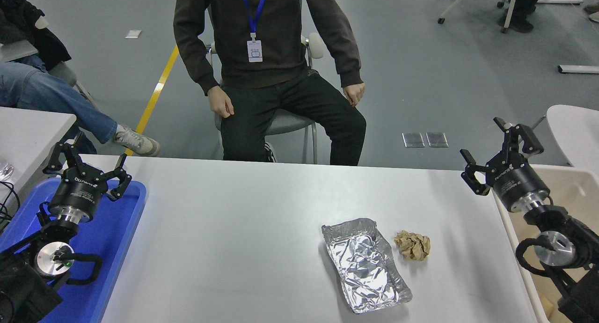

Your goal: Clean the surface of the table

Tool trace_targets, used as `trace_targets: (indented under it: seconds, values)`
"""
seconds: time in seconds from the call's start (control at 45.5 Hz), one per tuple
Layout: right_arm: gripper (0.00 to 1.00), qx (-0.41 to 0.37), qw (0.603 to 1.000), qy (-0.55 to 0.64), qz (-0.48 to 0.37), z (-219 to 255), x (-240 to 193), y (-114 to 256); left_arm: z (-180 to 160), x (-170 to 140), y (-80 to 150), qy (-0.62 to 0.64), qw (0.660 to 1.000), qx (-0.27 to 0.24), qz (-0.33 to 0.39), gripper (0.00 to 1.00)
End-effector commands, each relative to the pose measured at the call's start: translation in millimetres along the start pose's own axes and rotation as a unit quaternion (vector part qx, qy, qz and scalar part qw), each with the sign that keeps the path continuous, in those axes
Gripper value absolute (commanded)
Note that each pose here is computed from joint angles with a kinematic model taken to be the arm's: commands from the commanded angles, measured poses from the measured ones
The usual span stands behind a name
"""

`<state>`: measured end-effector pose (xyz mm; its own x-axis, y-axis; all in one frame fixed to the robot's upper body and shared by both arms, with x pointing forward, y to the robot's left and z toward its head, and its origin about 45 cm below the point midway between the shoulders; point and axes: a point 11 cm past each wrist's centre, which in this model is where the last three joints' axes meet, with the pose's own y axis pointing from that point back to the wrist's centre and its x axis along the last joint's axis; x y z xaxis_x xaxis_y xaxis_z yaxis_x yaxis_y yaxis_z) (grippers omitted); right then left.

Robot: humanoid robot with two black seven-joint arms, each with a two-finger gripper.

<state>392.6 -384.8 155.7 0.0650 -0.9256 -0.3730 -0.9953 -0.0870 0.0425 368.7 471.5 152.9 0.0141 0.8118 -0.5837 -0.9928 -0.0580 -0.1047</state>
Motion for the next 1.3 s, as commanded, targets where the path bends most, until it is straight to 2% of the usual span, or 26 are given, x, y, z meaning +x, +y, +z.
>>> trace_targets:
  seconds: [0.0, 0.286, 0.462, 0.725, 0.835, 1.055, 1.275]
  values:
    - [1.00, -0.015, 0.999, 0.008, 0.040, 23.3, 11.6, 5.1, 0.0, 0.1, 0.0, 0.000, 1.000, 0.000, 0.000, 1.00]
    - [1.00, -0.032, 0.999, 0.021, 0.031, 33.4, 1.1, 4.0, 0.2, 0.1, 0.0, 0.000, 1.000, -0.001, 0.000, 1.00]
    - [1.00, -0.050, 0.998, 0.027, -0.007, 42.3, -20.8, 3.9, 0.0, 0.1, 0.0, 0.000, 1.000, 0.000, 0.000, 1.00]
    - [1.00, -0.043, 0.997, 0.053, -0.031, 21.9, -28.8, -5.0, 0.2, 0.1, -0.1, 0.000, 1.000, -0.001, 0.000, 1.00]
    - [1.00, -0.070, 0.993, 0.076, -0.048, 19.4, -30.0, -2.4, 0.0, -0.3, -0.2, 0.001, 1.000, 0.000, 0.000, 1.00]
    - [1.00, -0.066, 0.984, 0.150, -0.072, -21.3, -27.4, 10.3, 0.0, -0.3, -0.2, 0.001, 1.000, 0.000, 0.000, 1.00]
    - [1.00, -0.097, 0.970, 0.200, -0.099, -20.6, -34.7, 15.5, 0.0, -0.3, -0.2, 0.001, 1.000, 0.000, 0.000, 1.00]
